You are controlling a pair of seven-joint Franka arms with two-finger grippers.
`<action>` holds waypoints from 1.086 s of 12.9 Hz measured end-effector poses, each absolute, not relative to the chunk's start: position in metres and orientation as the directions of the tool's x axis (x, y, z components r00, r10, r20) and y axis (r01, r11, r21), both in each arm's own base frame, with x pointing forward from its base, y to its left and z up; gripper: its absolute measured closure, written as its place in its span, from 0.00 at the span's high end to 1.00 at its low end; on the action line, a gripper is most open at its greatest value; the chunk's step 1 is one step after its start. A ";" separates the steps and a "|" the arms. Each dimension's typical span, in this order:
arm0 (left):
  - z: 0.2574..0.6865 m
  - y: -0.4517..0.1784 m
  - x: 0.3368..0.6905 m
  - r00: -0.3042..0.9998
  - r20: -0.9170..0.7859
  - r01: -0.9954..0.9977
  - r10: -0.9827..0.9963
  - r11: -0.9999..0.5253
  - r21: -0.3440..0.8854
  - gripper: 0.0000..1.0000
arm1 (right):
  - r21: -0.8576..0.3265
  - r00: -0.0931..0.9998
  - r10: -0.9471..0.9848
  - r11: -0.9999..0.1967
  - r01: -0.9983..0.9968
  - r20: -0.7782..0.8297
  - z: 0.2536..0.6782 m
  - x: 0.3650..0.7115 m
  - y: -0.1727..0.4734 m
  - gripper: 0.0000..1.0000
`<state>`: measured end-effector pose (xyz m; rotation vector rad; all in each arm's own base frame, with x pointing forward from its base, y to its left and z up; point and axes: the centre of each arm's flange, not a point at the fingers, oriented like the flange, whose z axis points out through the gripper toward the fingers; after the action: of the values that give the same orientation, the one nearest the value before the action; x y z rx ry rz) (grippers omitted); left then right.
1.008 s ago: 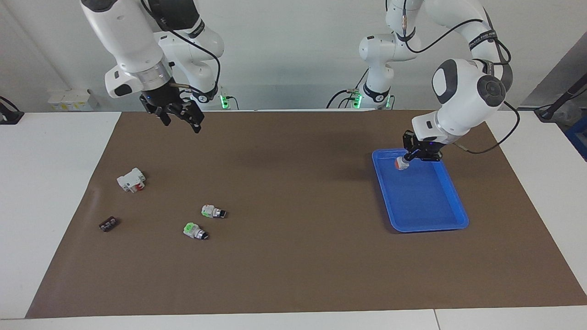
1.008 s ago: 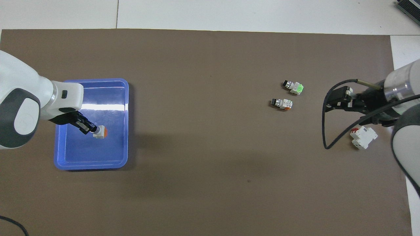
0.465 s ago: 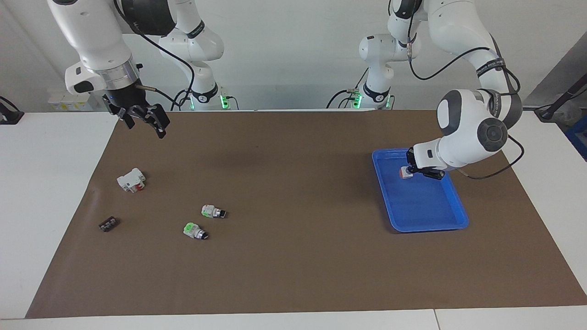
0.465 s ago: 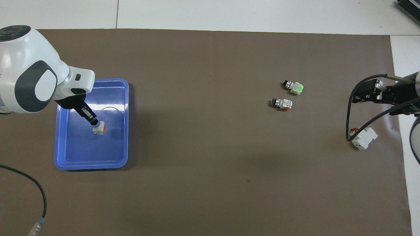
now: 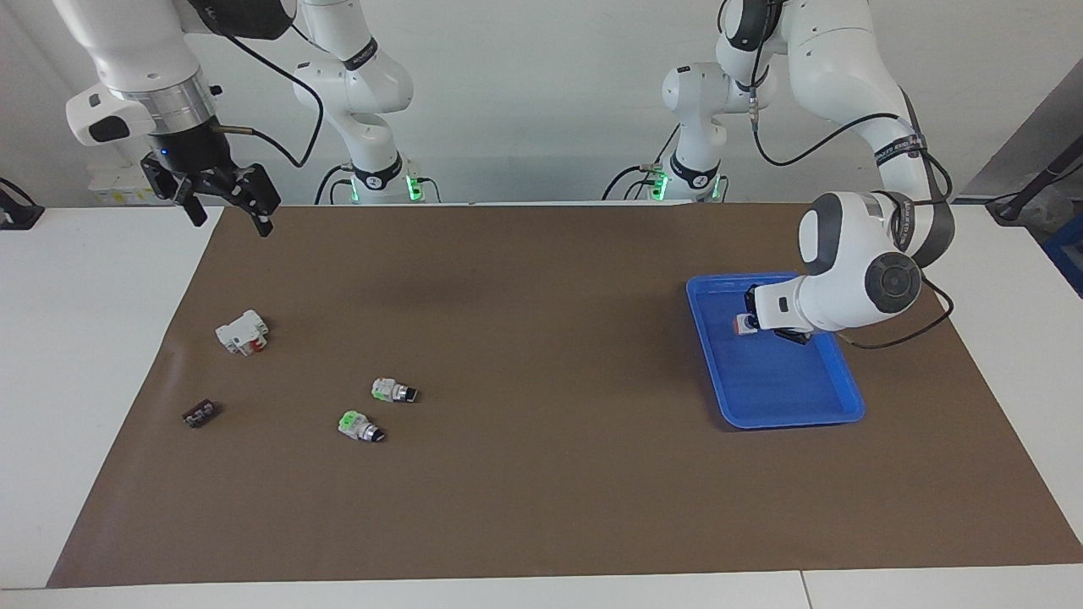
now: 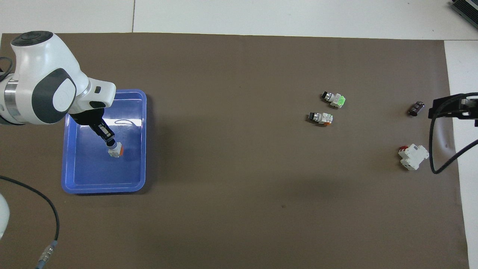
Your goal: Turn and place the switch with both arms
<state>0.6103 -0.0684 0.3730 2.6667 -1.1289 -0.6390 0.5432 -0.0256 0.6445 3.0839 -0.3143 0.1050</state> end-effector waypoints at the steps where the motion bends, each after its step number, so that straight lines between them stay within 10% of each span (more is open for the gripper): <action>1: 0.372 -0.070 0.606 0.609 -0.335 -0.636 -0.719 -0.695 0.335 0.10 | 0.033 0.978 -0.199 -0.979 -0.202 0.068 0.644 0.543 -0.025 1.00; 7: 0.364 -0.068 0.598 0.549 -0.337 -0.663 -0.765 -0.644 0.382 0.11 | 0.035 0.974 -0.223 -0.974 -0.225 0.049 0.641 0.541 -0.023 1.00; 14: 0.375 -0.068 0.605 0.606 -0.298 -0.656 -0.737 -0.675 0.338 0.52 | 0.037 0.971 -0.238 -0.970 -0.239 0.036 0.638 0.540 -0.022 1.00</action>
<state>0.6049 -0.0679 0.3752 2.6375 -1.1575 -0.6217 0.5400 -0.0225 0.6380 3.0773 -0.3725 0.0484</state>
